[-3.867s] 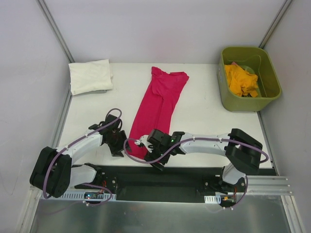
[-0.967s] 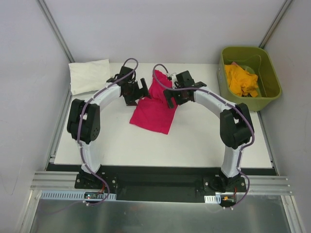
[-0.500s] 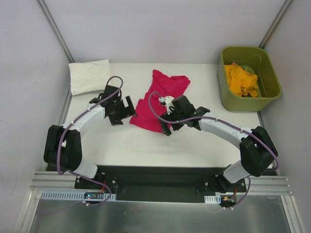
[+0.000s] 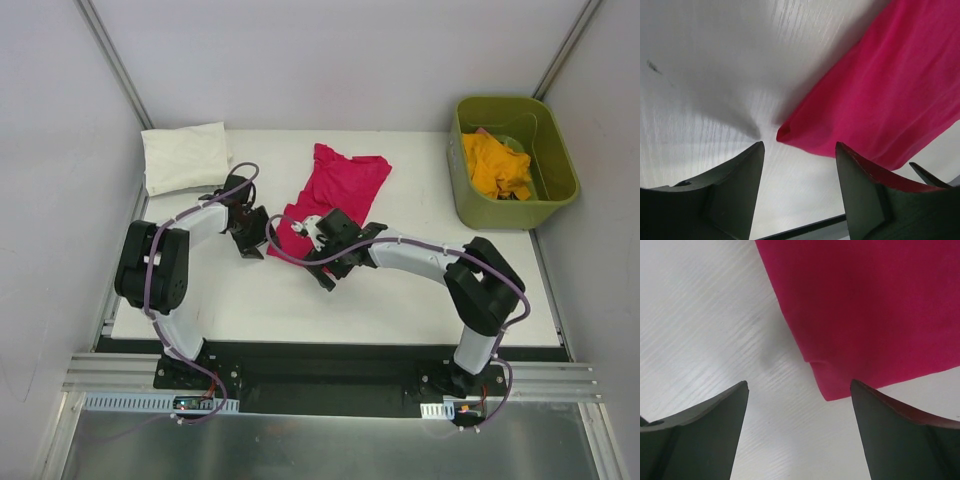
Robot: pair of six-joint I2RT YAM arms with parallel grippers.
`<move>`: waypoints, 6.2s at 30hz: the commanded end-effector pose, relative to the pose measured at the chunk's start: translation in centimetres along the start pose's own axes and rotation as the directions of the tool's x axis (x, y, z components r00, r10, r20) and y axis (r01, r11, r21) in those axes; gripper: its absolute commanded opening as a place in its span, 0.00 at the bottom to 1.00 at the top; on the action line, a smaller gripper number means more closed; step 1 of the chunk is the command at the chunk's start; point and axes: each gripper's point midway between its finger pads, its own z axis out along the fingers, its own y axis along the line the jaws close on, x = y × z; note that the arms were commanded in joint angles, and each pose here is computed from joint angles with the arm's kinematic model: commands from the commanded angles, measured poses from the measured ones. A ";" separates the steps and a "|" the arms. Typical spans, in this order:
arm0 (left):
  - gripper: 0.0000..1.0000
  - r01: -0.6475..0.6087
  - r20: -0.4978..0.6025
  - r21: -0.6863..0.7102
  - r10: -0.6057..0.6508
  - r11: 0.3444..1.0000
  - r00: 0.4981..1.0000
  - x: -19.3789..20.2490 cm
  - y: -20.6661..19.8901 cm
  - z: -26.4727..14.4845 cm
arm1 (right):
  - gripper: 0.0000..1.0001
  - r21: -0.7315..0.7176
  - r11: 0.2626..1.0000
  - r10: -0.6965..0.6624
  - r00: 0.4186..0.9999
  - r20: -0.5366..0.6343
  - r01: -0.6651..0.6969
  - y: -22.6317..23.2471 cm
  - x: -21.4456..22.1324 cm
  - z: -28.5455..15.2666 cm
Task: Fold and stack the t-shirts
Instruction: Grab one side of the 2/3 rectangular tshirt with both arms, then fold the long partially folded tshirt into a neat square, then put the neatly folded tshirt into the corner of the board with the left arm
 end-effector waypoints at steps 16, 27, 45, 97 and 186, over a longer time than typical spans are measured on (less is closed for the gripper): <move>0.00 0.009 -0.019 -0.032 -0.010 0.999 1.000 -2.1 0.4 2.8 | 0.33 0.029 0.998 -0.046 0.991 -0.126 0.050 -2.5 2.2 2.3; 0.00 0.015 0.038 0.002 -0.015 1.000 0.999 1.0 2.5 -1.8 | 0.01 -0.252 0.966 0.024 0.994 -0.104 -0.050 4.4 3.7 -1.5; 0.00 -0.056 0.353 0.168 -0.007 0.984 0.936 4.8 2.0 -14.7 | 0.01 -0.743 0.657 0.139 0.989 -0.050 -0.130 16.2 1.5 -15.5; 0.99 -0.309 0.111 0.282 0.289 0.908 0.951 -2.8 -17.4 -3.7 | 0.97 -0.072 0.703 0.711 0.696 0.101 -0.707 -9.6 4.4 -13.6; 0.89 -0.196 -0.088 -0.010 0.195 0.980 0.977 9.6 -2.9 1.3 | 0.96 0.296 0.586 0.677 0.656 0.334 -0.754 -14.3 8.8 -17.0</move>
